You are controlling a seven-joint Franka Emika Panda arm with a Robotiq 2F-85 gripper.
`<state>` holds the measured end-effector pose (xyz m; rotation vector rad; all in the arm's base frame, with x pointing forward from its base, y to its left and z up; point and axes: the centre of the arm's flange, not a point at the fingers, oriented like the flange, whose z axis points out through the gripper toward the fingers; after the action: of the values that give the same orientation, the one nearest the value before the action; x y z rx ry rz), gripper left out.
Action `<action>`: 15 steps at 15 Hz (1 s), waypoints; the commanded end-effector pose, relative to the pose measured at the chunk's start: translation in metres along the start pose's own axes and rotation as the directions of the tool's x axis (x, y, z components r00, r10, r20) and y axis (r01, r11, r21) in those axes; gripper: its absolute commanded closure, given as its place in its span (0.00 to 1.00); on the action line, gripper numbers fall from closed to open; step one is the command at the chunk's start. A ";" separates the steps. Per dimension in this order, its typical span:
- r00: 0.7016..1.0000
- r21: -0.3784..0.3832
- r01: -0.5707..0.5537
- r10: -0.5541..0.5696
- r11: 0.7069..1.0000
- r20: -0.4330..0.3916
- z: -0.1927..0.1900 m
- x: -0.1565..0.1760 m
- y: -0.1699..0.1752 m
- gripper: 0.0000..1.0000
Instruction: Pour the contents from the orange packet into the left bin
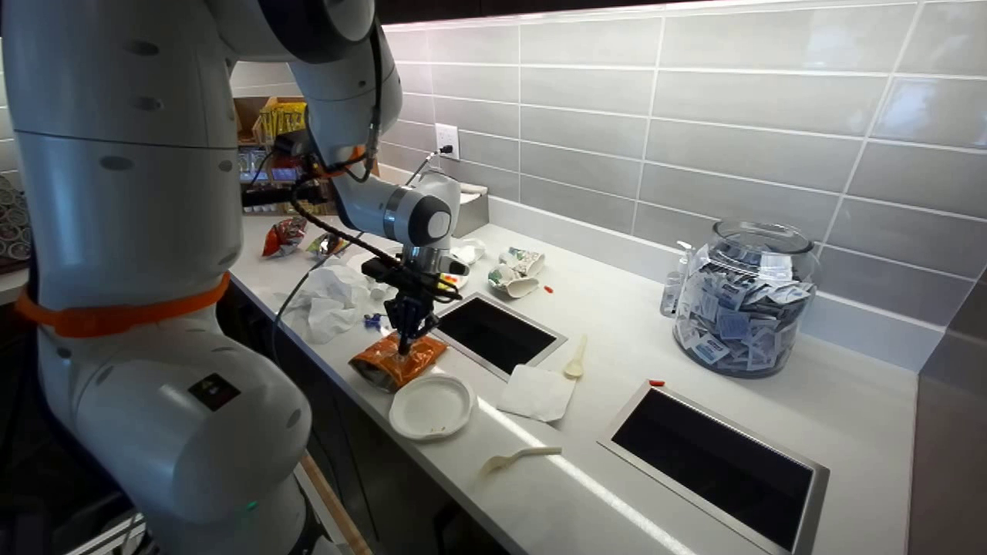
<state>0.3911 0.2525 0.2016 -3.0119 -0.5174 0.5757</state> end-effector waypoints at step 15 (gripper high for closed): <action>0.989 0.016 0.028 -0.025 0.999 -0.147 -0.063 -0.023 -0.008 1.00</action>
<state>0.4035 0.2591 0.2593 -3.0073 -0.5364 0.3569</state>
